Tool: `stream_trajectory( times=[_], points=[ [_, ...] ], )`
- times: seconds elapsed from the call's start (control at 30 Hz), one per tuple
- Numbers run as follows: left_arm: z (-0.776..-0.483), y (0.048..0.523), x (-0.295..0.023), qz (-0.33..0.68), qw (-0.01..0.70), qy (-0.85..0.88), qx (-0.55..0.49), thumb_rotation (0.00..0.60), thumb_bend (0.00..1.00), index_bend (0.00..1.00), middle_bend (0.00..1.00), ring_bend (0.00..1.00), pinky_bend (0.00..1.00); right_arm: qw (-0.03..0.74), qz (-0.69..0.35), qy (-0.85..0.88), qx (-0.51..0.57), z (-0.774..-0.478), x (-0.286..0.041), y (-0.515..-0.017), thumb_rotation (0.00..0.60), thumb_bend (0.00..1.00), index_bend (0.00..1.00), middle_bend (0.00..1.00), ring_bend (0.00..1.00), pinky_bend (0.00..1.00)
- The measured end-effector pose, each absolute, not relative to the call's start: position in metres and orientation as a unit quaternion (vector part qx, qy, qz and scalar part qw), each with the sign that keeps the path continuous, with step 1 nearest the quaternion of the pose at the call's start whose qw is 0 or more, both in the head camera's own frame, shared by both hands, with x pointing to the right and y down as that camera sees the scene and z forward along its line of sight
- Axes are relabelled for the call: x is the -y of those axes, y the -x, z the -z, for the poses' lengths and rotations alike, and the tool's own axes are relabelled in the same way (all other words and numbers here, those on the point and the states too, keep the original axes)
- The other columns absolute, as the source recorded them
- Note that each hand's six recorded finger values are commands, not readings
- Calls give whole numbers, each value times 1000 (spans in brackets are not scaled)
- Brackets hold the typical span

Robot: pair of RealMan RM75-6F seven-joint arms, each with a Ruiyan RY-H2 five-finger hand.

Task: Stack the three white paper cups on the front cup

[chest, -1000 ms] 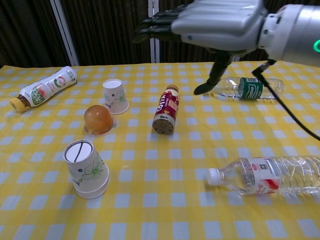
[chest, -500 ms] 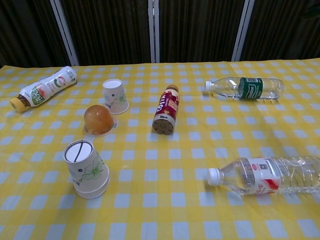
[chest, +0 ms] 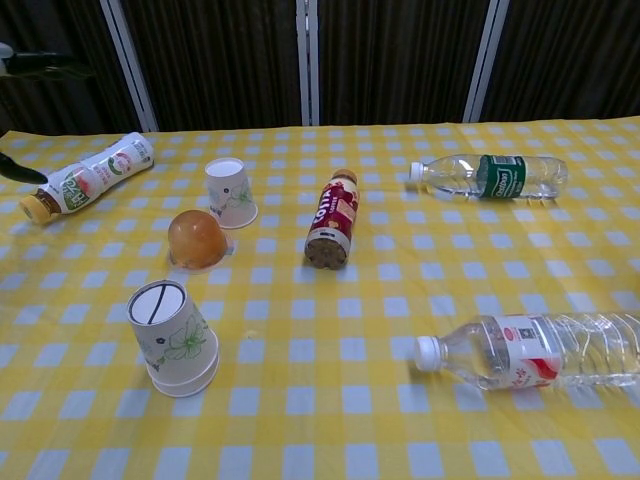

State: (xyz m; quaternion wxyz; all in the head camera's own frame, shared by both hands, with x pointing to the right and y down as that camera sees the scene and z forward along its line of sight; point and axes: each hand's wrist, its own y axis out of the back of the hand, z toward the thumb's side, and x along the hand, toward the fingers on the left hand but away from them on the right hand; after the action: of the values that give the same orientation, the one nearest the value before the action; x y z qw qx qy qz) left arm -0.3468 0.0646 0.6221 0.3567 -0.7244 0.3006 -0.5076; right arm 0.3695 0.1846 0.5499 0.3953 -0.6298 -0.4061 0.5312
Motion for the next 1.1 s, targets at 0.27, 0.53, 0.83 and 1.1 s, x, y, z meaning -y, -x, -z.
stream_trajectory(
  times=[0.27, 0.53, 0.83, 1.1],
  points=[
    [-662, 283, -17, 494, 382, 740, -250, 600, 13, 76, 0, 0, 53, 393, -538, 619, 417, -549, -181, -381, 600, 0, 0, 0, 0, 0],
    [-707, 238, 4, 506, 356, 756, -215, 600, 47, 180, 58, 110, 196, 371, -547, 624, 417, -557, -177, -389, 600, 0, 0, 0, 0, 0],
    [-725, 216, 15, 499, 354, 757, -229, 600, 122, 253, 138, 211, 333, 361, -552, 627, 415, -558, -176, -392, 600, 0, 0, 0, 0, 0],
    [-738, 213, 19, 513, 354, 751, -217, 600, 132, 290, 165, 266, 429, 358, -557, 628, 409, -563, -177, -392, 600, 0, 0, 0, 0, 0]
  ],
)
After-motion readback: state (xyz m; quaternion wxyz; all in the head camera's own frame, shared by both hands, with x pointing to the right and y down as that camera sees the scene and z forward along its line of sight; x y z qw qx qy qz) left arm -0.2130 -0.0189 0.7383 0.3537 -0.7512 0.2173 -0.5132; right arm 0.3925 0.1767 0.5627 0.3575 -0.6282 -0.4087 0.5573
